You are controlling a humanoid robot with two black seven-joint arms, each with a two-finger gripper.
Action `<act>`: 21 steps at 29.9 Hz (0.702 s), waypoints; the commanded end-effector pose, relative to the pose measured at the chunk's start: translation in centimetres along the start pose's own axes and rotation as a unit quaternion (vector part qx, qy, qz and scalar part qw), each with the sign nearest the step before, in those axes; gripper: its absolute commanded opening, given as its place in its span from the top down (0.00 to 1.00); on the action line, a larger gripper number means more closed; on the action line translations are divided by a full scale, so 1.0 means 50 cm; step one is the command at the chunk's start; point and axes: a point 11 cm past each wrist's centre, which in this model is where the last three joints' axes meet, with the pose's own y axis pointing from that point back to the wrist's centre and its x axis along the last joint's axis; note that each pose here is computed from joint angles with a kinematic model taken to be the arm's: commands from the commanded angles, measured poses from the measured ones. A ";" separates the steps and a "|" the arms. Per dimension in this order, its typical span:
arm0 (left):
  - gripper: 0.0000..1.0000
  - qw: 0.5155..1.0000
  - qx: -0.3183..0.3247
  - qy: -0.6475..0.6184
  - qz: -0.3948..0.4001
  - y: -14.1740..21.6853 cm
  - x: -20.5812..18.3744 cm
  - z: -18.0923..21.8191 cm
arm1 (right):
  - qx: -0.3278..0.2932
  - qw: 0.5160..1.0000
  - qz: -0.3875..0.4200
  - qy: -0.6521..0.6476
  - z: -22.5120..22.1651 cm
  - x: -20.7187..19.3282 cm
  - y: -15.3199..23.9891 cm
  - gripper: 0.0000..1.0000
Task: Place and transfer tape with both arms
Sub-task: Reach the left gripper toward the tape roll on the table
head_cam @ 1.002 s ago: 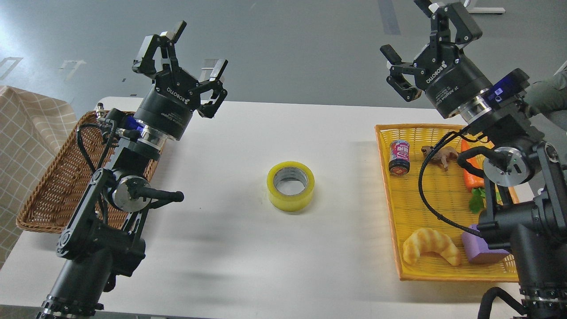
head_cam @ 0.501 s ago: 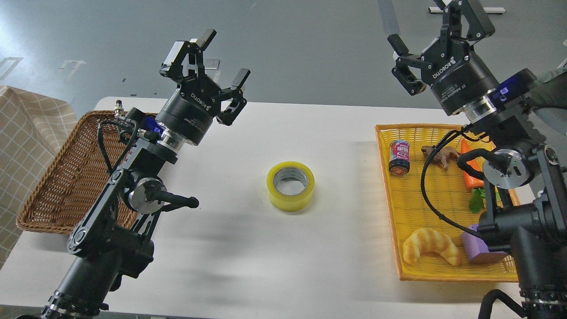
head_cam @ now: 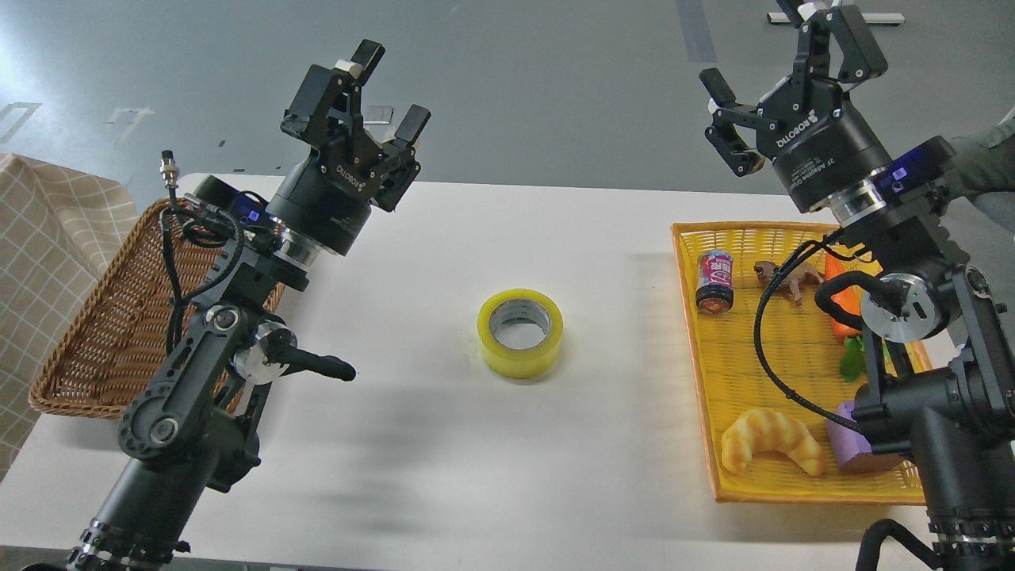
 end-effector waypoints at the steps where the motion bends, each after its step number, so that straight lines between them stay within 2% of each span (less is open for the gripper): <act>1: 0.02 0.991 0.009 -0.128 -0.028 -0.006 -0.016 0.006 | 0.004 1.000 0.000 0.001 -0.006 0.000 -0.002 0.01; 5: 0.02 0.973 0.022 -0.215 -0.083 -0.014 -0.064 -0.006 | 0.004 1.000 0.000 0.001 -0.008 0.001 -0.004 0.01; 9: 0.02 0.923 0.053 -0.350 -0.148 0.009 -0.090 -0.048 | 0.005 1.000 0.000 0.001 -0.009 0.001 -0.005 0.01; 11: 0.02 0.895 0.042 -0.412 -0.163 0.005 -0.109 -0.061 | 0.006 1.000 -0.001 0.002 -0.011 0.001 -0.006 0.01; 13: 0.02 0.862 0.020 -0.465 -0.201 -0.013 -0.160 -0.093 | 0.010 1.000 -0.004 0.004 -0.019 -0.002 -0.010 0.01; 16: 0.02 0.835 0.019 -0.489 -0.251 -0.029 -0.197 -0.129 | 0.011 1.000 -0.004 0.004 -0.020 -0.003 -0.011 0.01; 21: 0.02 0.813 0.048 -0.503 -0.289 -0.013 -0.200 -0.186 | 0.012 1.000 -0.004 0.005 -0.021 -0.003 -0.008 0.01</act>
